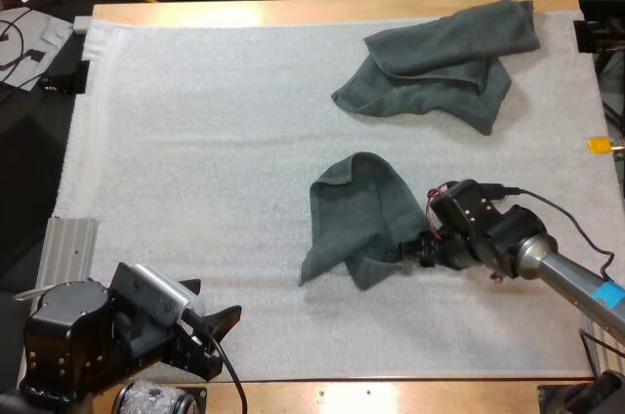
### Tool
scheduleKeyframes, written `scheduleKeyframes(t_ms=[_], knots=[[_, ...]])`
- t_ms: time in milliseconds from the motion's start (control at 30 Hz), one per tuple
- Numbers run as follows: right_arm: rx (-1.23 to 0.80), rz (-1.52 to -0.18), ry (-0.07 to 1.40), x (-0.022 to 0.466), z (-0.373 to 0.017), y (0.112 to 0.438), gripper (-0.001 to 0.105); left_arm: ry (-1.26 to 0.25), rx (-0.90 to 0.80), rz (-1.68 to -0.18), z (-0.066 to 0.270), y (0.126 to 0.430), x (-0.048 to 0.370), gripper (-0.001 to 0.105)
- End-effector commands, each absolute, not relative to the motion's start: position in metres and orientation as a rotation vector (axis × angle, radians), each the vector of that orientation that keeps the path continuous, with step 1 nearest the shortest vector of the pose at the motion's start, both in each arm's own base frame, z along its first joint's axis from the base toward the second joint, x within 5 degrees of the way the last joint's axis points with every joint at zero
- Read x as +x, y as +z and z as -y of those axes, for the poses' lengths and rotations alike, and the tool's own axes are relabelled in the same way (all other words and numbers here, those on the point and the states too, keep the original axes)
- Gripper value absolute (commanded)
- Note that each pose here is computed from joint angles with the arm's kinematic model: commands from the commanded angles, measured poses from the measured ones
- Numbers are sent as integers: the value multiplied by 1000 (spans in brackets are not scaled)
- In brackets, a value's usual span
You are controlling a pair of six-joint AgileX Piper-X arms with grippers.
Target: Pick towel from pile, fold and stack
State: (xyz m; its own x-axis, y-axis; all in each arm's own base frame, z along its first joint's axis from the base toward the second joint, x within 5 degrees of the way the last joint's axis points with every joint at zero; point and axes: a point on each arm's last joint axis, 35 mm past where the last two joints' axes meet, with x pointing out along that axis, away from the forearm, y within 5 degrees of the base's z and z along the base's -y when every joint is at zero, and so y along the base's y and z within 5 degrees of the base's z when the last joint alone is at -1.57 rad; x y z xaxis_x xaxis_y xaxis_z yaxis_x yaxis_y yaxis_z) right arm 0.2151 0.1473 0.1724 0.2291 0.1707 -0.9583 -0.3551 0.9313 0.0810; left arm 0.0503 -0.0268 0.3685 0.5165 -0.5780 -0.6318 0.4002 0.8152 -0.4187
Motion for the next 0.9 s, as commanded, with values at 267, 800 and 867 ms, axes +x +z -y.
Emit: scheduleKeyframes(t_ms=[267,800,867], knots=[[45,-1301,375,244,-134,151,49,-594,-238,-846,27,370,49,62],[72,-1336,355,248,-139,134,12,-610,-236,-840,27,370,50,62],[62,-1335,357,247,-138,136,0,-610,-235,-838,27,370,50,62]])
